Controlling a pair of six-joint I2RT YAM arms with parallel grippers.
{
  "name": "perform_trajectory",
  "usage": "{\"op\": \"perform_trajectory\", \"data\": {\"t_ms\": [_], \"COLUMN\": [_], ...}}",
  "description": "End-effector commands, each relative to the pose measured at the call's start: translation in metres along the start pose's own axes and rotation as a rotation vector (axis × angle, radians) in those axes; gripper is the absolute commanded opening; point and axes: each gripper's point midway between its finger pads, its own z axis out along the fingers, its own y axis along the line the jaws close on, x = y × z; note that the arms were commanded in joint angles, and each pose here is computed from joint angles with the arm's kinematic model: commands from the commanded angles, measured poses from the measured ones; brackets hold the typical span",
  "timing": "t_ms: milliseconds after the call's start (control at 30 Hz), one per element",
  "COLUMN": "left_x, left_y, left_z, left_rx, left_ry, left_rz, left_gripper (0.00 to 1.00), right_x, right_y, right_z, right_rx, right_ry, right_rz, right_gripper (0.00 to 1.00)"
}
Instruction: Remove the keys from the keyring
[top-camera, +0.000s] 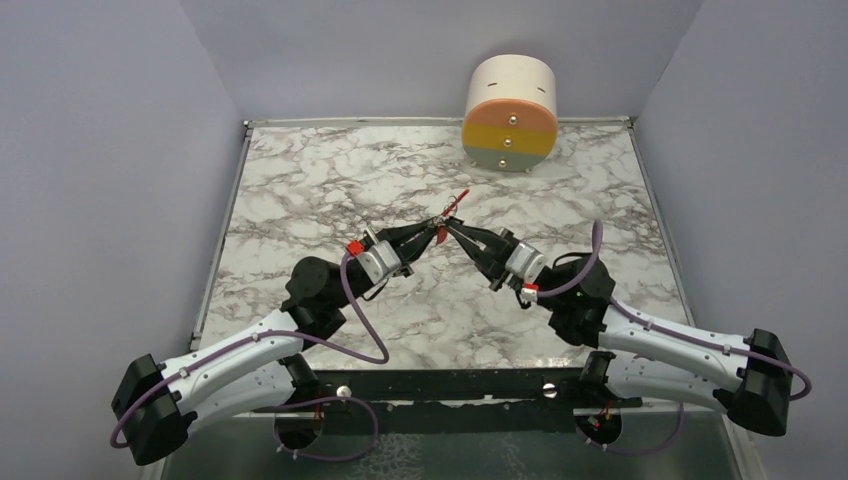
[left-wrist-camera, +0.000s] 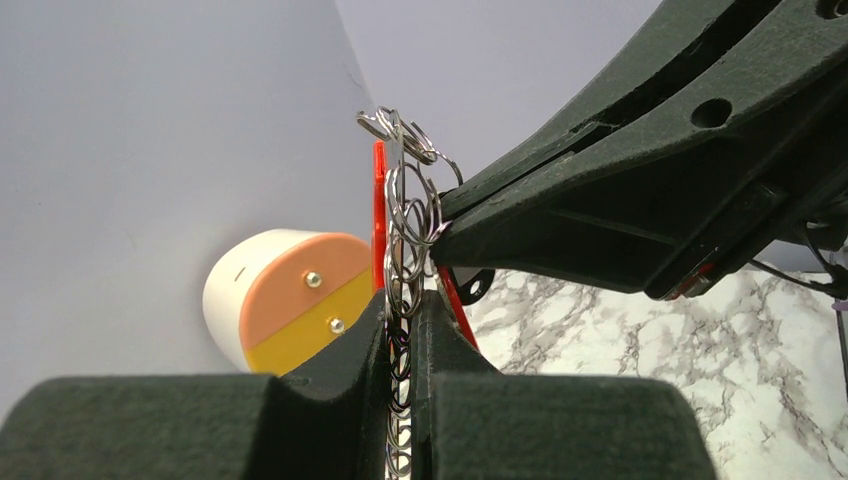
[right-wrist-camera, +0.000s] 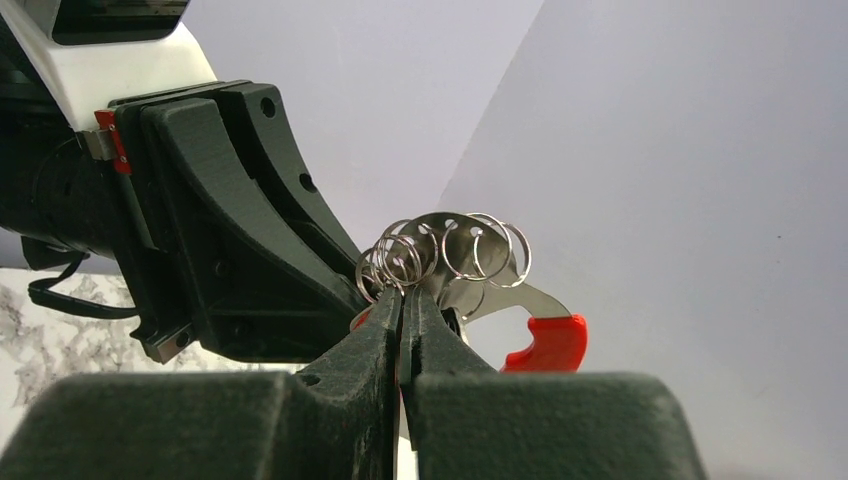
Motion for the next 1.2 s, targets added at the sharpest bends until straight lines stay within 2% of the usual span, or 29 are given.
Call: {"op": "perform_trajectory", "data": {"t_ms": [0,367,1167], "left_x": [-0.016,-0.003,-0.002], "left_y": [0.010,0.017,-0.009], "left_z": [-0.001,-0.002,-0.004], "left_rx": [-0.049,-0.081,0.062], "left_ry": [-0.041,0.024,0.038], "left_rz": [0.041,0.069,0.048], "left_gripper": [0.00,0.00,0.00], "right_x": [-0.006,-0.026,-0.047], "right_y": [-0.017,-0.020,-0.033], "right_z": [-0.009,-0.012,-0.001], "right_rx": [0.072,0.055,0.061], "right_ry": [0.000,-0.035,-0.081], "right_rz": [-0.044,-0.041,-0.112], "right_gripper": [0.02,0.02,0.02]}}
